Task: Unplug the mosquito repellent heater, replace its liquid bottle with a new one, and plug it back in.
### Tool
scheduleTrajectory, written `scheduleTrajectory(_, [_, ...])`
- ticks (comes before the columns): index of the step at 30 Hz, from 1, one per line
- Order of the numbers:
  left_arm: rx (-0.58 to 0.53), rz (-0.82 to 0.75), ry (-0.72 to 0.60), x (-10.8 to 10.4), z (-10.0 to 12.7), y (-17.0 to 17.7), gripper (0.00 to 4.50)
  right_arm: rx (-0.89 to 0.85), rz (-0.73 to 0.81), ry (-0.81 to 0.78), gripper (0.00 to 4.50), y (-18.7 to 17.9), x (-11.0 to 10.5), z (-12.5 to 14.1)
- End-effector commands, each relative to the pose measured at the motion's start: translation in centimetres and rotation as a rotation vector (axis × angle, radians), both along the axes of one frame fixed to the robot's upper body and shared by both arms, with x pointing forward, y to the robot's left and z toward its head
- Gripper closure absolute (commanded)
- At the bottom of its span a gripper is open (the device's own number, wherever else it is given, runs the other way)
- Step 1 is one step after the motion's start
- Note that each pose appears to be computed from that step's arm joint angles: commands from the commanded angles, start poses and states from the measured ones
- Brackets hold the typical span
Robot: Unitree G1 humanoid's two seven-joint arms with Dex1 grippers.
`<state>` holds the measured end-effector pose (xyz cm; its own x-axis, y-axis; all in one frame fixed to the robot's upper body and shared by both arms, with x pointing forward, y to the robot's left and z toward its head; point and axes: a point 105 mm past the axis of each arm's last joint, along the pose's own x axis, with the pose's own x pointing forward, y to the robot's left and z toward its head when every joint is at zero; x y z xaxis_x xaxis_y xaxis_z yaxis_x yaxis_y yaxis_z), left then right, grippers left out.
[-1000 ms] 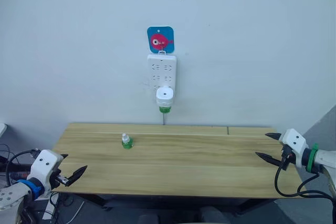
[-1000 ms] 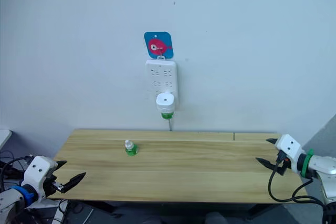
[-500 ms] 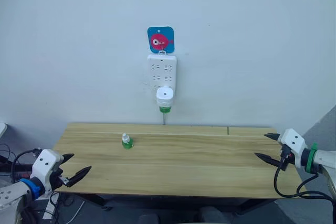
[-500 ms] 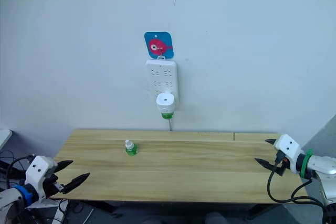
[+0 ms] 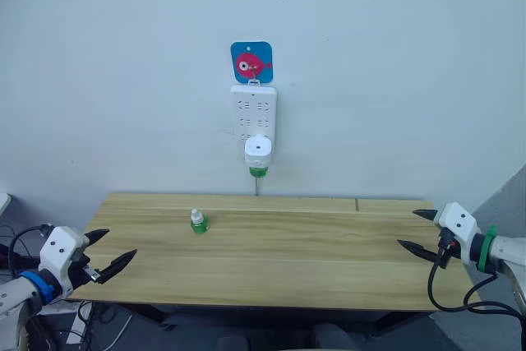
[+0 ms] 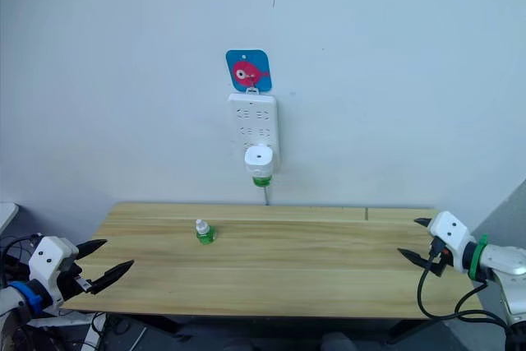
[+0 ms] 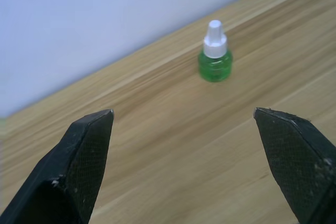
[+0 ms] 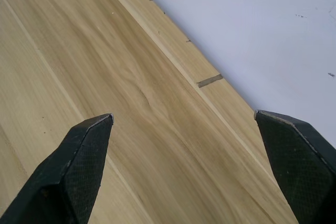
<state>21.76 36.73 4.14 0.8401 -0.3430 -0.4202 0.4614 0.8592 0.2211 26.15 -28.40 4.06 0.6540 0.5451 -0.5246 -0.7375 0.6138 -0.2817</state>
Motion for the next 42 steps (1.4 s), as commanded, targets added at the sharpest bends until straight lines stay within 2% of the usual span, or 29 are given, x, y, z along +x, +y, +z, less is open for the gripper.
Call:
scheduleTrajectory(1, [0.027,-0.002,-0.033,0.5,1.3,0.5,0.03,0.011,0.010,-0.059,0.00,0.1,0.4,1.4])
scheduleTrajectory(7, [0.002,-0.009,-0.009,0.9,1.5,0.6,0.03,0.064,0.073,-0.033,0.00,1.9,-0.2,2.0])
scheduleTrajectory(14, [-0.045,-0.071,-0.002,2.5,2.6,-0.7,0.03,0.190,0.174,-0.080,0.00,7.2,-0.7,5.1])
scheduleTrajectory(22, [-0.144,-0.199,-0.109,6.8,7.1,-4.9,0.03,0.230,0.269,-0.091,0.00,11.1,-2.0,7.6])
scheduleTrajectory(25, [-0.183,-0.228,-0.141,7.8,8.3,-5.9,0.03,0.237,0.279,-0.097,0.00,12.1,-2.4,8.3])
scheduleTrajectory(29, [-0.231,-0.309,-0.127,9.2,9.6,-8.2,0.03,0.254,0.284,-0.117,0.00,13.4,-2.7,9.4])
scheduleTrajectory(33, [-0.223,-0.318,-0.120,10.6,10.0,-9.3,0.03,0.219,0.247,-0.130,0.00,13.9,-2.3,9.5])
scheduleTrajectory(35, [-0.216,-0.311,-0.123,11.8,10.4,-9.9,0.03,0.214,0.171,-0.155,0.00,13.9,-1.1,9.9])
scheduleTrajectory(42, [-0.223,-0.312,-0.156,14.1,11.6,-11.3,0.03,0.282,0.078,-0.217,0.00,14.8,0.9,12.6])
